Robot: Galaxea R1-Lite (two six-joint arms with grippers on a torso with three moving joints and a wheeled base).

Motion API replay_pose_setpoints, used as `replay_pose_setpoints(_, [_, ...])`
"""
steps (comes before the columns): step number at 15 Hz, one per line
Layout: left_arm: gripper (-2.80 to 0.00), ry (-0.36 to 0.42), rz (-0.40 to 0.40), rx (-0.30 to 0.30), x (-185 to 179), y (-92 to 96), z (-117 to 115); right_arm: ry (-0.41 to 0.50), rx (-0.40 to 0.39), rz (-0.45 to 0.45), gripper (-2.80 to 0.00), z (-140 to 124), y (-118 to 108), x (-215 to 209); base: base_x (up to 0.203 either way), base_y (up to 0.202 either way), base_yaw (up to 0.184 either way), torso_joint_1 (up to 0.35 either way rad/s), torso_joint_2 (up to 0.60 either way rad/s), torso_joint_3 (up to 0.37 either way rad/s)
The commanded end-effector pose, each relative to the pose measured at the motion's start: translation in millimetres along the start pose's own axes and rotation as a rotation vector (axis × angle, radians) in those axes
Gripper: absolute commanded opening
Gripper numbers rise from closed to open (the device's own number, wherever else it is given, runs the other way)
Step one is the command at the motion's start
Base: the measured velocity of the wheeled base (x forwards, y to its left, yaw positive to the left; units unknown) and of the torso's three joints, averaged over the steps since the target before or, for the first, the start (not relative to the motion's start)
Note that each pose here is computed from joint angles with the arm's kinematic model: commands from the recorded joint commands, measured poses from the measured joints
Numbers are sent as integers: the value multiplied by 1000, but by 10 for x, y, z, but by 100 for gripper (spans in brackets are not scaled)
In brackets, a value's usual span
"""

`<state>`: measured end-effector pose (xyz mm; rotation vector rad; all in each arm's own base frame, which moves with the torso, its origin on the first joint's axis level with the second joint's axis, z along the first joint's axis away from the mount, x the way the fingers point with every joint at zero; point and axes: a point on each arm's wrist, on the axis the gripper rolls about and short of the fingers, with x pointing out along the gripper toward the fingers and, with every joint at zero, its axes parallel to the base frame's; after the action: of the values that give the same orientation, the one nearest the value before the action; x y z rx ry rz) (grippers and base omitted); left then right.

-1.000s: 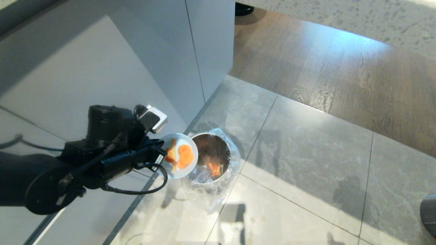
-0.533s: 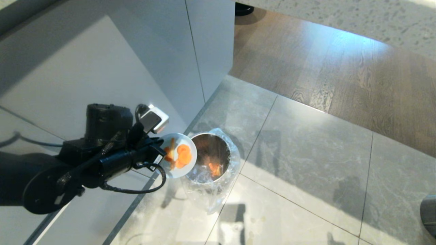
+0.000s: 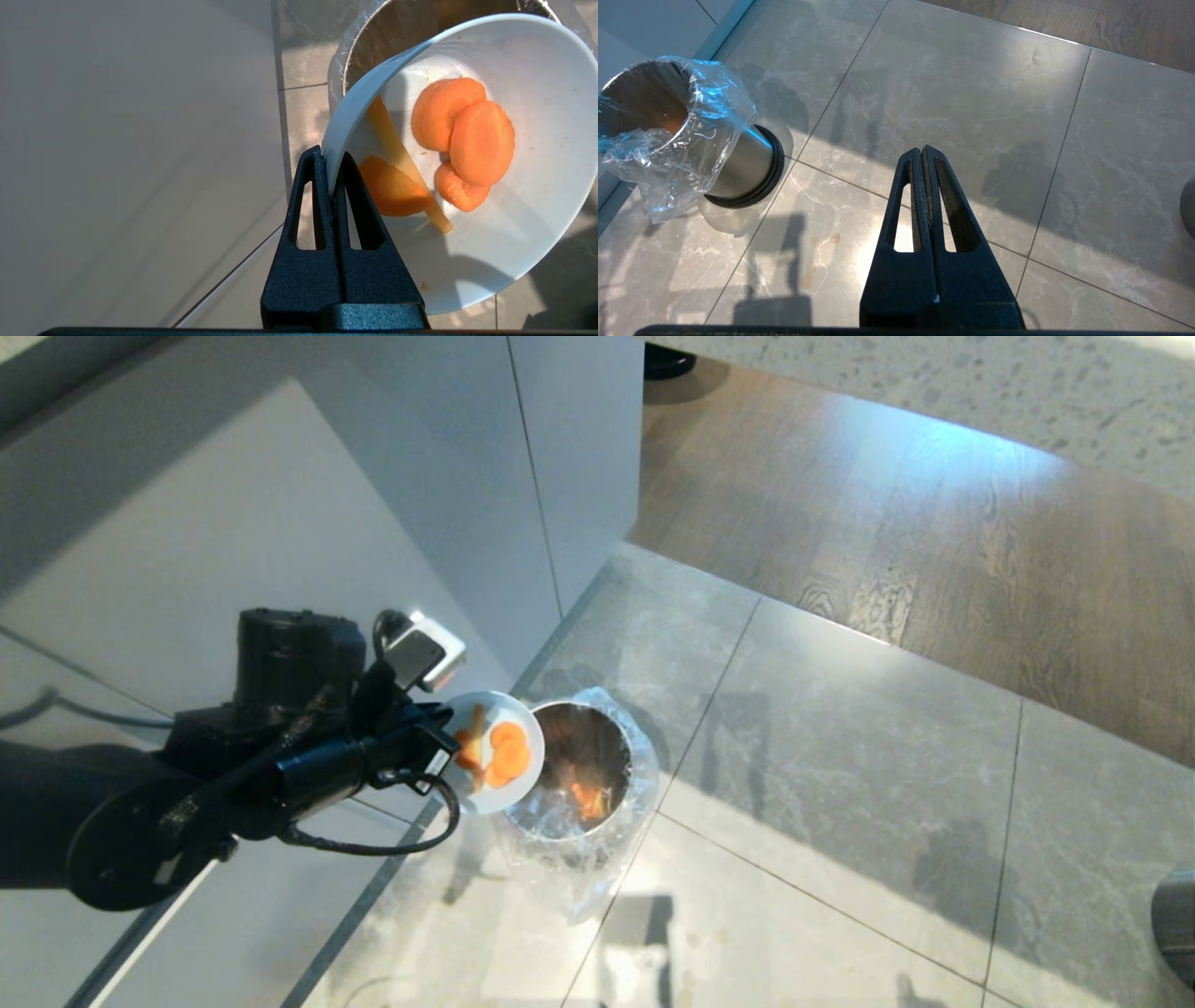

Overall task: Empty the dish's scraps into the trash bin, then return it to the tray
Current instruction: Pour the leftover food from the bowl into the trash can

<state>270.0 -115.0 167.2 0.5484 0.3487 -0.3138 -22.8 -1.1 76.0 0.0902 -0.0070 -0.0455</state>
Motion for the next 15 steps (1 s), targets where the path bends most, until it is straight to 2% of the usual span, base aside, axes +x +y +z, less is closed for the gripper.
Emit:
replay_pose_setpoints(1, [-280, 3, -13, 6, 6, -15, 5, -1, 0, 0, -280, 1, 0, 0, 0, 0, 0, 0, 0, 0])
replay_pose_setpoints(3, [-280, 14, -59, 36, 22, -39, -19, -1, 0, 0, -280, 1, 0, 0, 0, 0, 0, 0, 0, 0])
replay_pose_setpoints(7, [-280, 4, -32, 249, 170, 43, 35, -2, 0, 0, -280, 2, 0, -1, 0, 0, 0, 0, 0, 0])
replay_pose_setpoints(10, [-280, -25, -30, 361, 262, 23, 118, -1, 0, 0, -280, 1, 0, 0, 0, 0, 0, 0, 0, 0])
replay_pose_setpoints(12, [-280, -74, -3, 410, 344, -2, 175, -1, 0, 0, -280, 1, 0, 0, 0, 0, 0, 0, 0, 0])
replay_pose_setpoints(15, [-280, -104, 15, 452, 437, -21, 221, -1, 0, 0, -280, 1, 0, 0, 0, 0, 0, 0, 0, 0])
